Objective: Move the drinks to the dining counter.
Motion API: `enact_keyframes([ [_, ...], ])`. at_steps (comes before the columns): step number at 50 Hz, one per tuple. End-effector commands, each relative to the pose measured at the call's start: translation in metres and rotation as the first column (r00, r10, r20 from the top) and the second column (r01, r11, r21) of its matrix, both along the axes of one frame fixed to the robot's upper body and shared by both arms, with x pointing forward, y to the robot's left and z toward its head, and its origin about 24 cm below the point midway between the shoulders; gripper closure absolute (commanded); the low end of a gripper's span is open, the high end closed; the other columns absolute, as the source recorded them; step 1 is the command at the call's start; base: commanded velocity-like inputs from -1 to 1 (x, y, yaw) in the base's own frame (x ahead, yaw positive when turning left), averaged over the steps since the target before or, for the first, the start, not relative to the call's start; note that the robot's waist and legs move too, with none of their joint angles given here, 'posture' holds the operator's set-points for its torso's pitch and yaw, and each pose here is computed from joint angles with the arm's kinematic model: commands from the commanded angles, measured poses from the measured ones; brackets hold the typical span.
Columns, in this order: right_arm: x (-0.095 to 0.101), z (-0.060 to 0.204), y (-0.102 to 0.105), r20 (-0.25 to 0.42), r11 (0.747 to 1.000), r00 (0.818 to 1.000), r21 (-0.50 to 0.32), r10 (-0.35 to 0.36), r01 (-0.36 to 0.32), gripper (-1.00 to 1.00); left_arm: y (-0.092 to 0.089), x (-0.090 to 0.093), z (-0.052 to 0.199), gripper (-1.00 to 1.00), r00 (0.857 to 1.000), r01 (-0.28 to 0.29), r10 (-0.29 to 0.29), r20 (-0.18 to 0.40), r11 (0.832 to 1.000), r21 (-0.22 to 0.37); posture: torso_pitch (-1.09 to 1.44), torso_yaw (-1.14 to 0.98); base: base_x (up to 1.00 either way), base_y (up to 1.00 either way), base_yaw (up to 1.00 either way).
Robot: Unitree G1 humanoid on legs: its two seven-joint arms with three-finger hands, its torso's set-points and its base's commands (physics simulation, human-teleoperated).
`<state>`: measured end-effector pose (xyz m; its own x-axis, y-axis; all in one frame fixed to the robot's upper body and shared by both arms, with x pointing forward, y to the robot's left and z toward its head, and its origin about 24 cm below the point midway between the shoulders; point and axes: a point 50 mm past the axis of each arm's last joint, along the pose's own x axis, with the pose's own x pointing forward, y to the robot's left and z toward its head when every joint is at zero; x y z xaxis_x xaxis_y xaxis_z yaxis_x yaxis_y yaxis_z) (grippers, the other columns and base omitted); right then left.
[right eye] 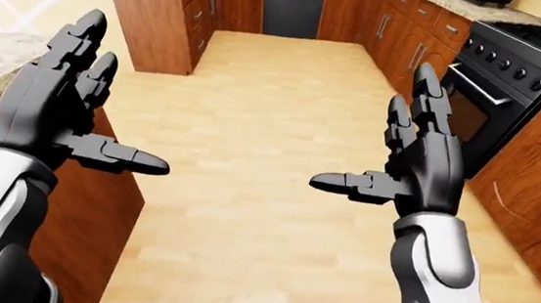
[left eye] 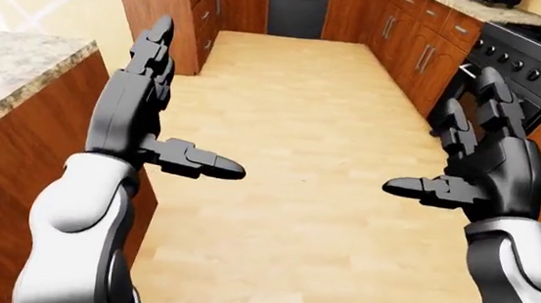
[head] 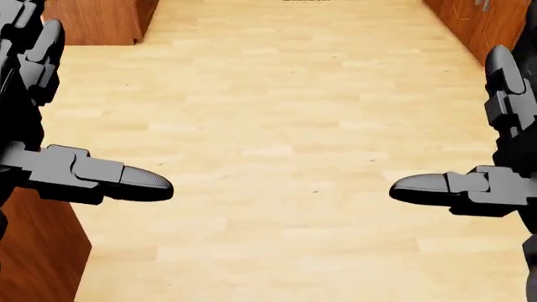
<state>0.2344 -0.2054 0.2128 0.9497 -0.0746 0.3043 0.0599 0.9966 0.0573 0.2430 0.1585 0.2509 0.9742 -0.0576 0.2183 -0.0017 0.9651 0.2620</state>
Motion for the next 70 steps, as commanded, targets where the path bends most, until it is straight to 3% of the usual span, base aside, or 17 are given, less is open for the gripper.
enact_keyframes([
  [1, -0.006, 0.013, 0.0, 0.091, 1.0, 0.996, -0.012, -0.009, 0.01, -1.0, -0.003, -0.006, 0.011, -1.0, 0.997, 0.018, -0.019, 0.077, 1.0, 0.007, 0.0, 0.0, 1.0, -0.04, 0.0],
  [22, -0.008, 0.013, 0.005, 0.099, 0.999, 0.995, -0.048, 0.002, 0.003, -1.0, -0.004, 0.005, -0.006, -1.0, 0.999, 0.013, -0.012, 0.051, 1.0, -0.009, 0.0, 0.0, 1.0, -0.04, 0.0],
  [70, -0.008, 0.002, 0.01, 0.098, 0.998, 0.995, -0.064, 0.01, -0.004, -1.0, 0.004, -0.001, -0.015, -1.0, 0.999, 0.005, -0.004, 0.039, 1.0, -0.031, 0.0, 0.0, 1.0, -0.04, 0.0],
])
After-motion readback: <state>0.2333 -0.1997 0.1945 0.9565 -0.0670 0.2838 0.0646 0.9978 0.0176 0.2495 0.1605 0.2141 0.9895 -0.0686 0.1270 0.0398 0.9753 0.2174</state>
